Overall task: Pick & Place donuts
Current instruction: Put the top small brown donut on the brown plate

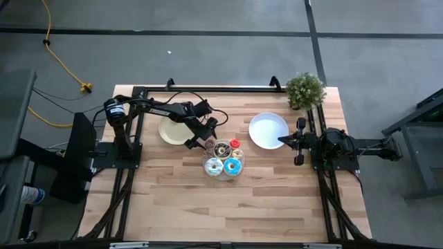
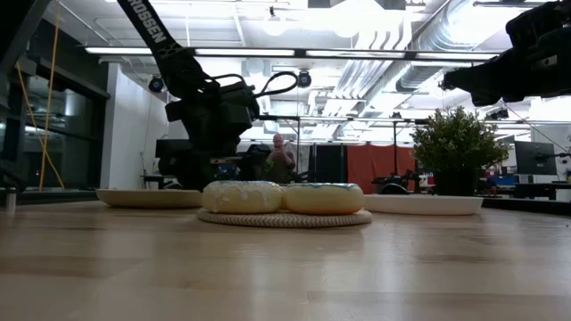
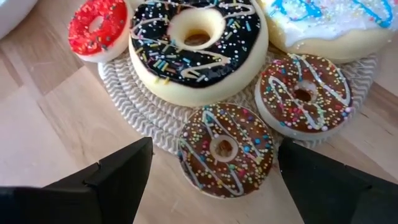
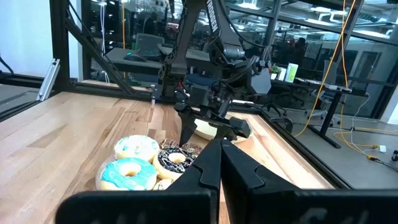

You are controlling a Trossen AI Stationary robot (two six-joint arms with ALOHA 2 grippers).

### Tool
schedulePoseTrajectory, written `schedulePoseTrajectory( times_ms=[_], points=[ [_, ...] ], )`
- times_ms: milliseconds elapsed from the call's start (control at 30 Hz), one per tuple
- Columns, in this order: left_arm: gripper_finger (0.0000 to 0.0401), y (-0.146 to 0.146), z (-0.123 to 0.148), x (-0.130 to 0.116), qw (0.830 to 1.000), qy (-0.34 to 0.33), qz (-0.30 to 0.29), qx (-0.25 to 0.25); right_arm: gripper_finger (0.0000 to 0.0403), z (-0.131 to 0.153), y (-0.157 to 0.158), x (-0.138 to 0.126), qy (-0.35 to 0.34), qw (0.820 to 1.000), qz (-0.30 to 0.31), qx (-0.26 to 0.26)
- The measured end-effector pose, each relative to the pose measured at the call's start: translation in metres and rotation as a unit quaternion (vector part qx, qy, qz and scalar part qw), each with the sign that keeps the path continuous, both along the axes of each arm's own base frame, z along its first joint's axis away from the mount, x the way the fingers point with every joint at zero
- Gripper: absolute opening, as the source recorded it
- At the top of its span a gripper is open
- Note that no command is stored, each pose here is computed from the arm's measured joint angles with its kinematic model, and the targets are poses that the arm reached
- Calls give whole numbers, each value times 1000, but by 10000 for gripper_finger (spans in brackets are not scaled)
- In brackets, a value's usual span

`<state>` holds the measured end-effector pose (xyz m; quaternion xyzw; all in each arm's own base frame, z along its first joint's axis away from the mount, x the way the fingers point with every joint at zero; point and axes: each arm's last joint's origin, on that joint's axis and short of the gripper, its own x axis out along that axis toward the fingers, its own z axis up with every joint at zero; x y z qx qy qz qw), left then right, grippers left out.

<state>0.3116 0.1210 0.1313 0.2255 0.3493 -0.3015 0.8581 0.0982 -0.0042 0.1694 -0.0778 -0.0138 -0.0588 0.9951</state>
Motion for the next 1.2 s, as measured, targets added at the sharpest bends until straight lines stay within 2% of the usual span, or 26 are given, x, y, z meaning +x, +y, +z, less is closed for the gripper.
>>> schedulePoseTrajectory(
  times_ms=[100, 367, 533, 800, 933, 1067, 1200],
  points=[
    [322, 0, 0, 0, 1000, 3, 6, -6, 0, 0, 0, 0, 0, 1000, 0, 0],
    [239, -1, 0, 0, 1000, 5, 7, -17, 0, 0, 0, 0, 0, 1000, 0, 0],
    [208, -1, 0, 0, 1000, 8, 15, -23, 0, 0, 0, 0, 0, 1000, 0, 0],
    [193, 0, 1, 0, 999, 9, 27, -29, 0, 0, 0, 0, 0, 1000, 0, 0],
    [193, 0, 14, -1, 999, -3, 46, -21, 0, 0, 0, 0, 0, 1000, 0, 0],
    [193, 3, 32, -5, 996, -11, 89, -8, 0, 0, 0, 0, 0, 1000, 0, 0],
    [193, 10, 53, -14, 985, -10, 173, -12, 0, 0, 0, 0, 0, 1000, 0, 0]
  ],
)
